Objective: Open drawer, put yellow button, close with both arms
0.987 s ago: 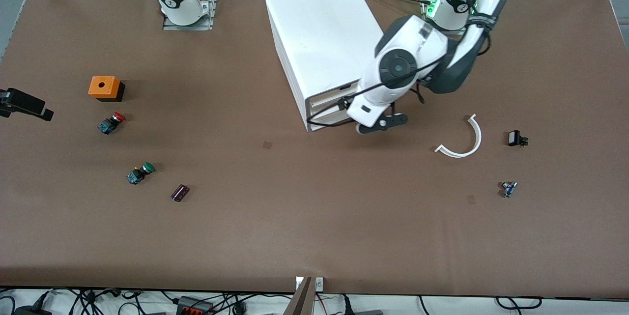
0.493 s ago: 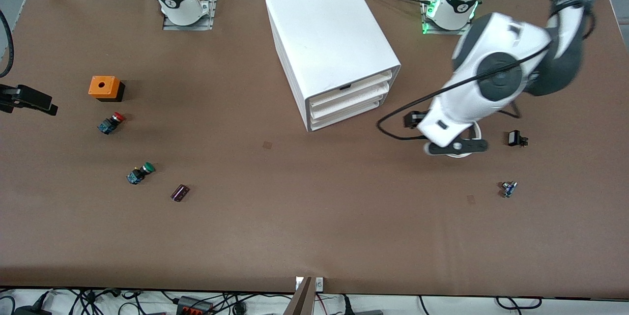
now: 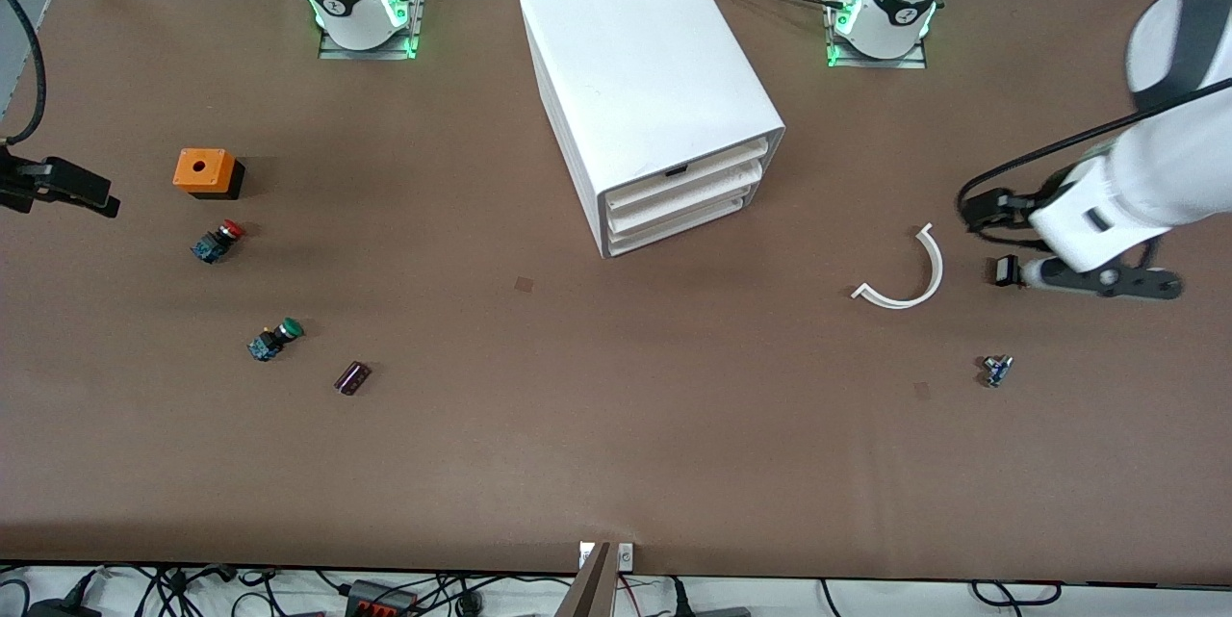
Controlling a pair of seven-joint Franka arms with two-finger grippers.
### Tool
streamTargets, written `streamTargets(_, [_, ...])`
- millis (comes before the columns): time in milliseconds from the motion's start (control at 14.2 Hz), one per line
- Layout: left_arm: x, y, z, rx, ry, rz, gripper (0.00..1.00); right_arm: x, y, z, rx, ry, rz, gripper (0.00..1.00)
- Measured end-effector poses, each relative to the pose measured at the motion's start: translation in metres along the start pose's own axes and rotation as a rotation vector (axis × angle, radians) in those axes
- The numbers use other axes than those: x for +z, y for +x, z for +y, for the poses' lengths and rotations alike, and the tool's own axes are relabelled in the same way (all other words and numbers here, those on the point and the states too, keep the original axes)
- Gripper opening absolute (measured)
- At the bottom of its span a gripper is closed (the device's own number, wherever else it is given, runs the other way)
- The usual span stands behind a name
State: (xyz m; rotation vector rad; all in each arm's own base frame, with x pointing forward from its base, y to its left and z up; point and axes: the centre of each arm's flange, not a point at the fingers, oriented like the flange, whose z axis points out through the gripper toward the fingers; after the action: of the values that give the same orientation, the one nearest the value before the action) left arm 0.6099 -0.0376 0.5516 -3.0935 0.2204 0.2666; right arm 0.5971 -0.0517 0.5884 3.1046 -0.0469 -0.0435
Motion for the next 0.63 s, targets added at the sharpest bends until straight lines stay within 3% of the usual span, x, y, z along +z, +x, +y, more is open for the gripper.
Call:
streamTargets(282, [-0.016, -0.049, -0.006, 0.056, -0.011, 0.127, 1.0, 0.008, -0.02, -0.001, -0.002, 0.003, -0.005, 1.0])
streamTargets(634, [-0.021, -0.065, -0.016, 0.027, -0.028, 0.176, 1.0, 0.004, -0.027, -0.001, -0.002, 0.003, 0.003, 1.0])
